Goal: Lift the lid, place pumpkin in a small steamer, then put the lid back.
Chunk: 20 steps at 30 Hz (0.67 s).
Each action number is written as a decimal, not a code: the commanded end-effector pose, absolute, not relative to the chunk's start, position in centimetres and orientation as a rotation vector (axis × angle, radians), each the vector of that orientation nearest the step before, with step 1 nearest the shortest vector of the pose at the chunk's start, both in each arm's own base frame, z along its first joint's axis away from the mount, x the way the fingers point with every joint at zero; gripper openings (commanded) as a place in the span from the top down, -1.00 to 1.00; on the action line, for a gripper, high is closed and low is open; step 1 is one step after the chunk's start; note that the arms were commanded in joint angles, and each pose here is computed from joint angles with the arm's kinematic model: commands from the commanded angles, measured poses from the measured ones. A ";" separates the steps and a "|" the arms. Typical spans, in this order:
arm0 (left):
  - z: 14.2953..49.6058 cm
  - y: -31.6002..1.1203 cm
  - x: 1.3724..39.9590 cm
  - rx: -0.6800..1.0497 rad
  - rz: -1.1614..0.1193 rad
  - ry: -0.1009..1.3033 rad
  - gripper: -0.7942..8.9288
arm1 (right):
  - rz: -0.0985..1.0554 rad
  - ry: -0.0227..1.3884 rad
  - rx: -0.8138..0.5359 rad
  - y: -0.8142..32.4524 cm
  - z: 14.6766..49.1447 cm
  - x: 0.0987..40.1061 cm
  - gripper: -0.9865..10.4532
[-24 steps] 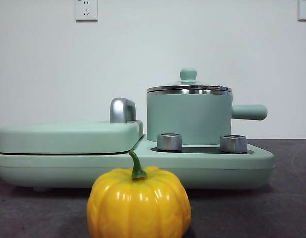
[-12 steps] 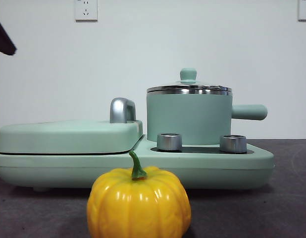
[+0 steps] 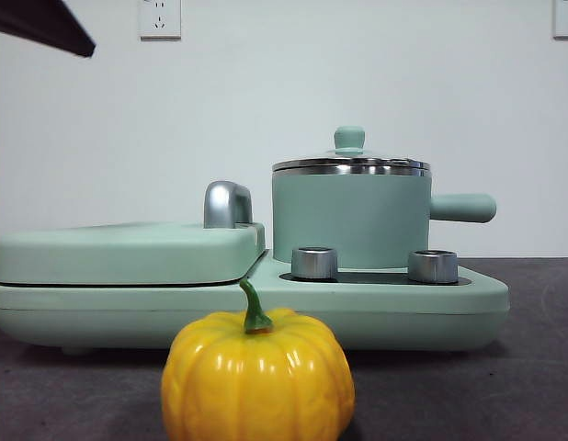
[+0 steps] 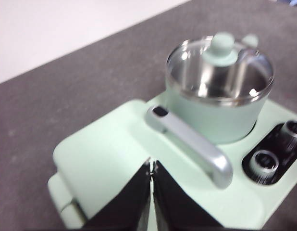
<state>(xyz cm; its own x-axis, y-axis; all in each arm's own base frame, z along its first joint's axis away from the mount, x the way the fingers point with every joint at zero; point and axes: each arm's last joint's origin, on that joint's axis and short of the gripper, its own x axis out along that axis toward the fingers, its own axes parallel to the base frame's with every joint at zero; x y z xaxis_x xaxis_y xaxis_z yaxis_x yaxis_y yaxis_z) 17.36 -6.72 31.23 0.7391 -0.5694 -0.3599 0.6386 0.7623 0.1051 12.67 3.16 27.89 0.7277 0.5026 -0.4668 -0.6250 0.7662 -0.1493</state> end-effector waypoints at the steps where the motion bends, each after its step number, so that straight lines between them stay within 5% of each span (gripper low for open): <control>1: 32.2 -7.3 17.5 0.186 -0.687 0.282 0.82 | 0.664 0.410 -0.302 3.8 28.9 13.3 0.61; 8: 32.6 -8.8 17.1 0.196 -0.767 0.230 0.57 | 0.721 0.393 -0.309 4.9 30.1 14.4 0.51; 20: 32.4 -10.5 16.6 0.208 -0.854 0.227 0.56 | 0.751 0.374 -0.284 5.3 30.4 14.5 0.51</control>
<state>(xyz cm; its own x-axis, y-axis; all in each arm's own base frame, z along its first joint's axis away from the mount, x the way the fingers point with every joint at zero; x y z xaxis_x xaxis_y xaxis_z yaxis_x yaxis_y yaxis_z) 16.44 -10.21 31.62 0.6369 -0.7080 -0.3051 0.7588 0.6456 0.0856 14.41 5.14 29.88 0.6704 0.5963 -0.4416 -0.7047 0.6981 -0.1271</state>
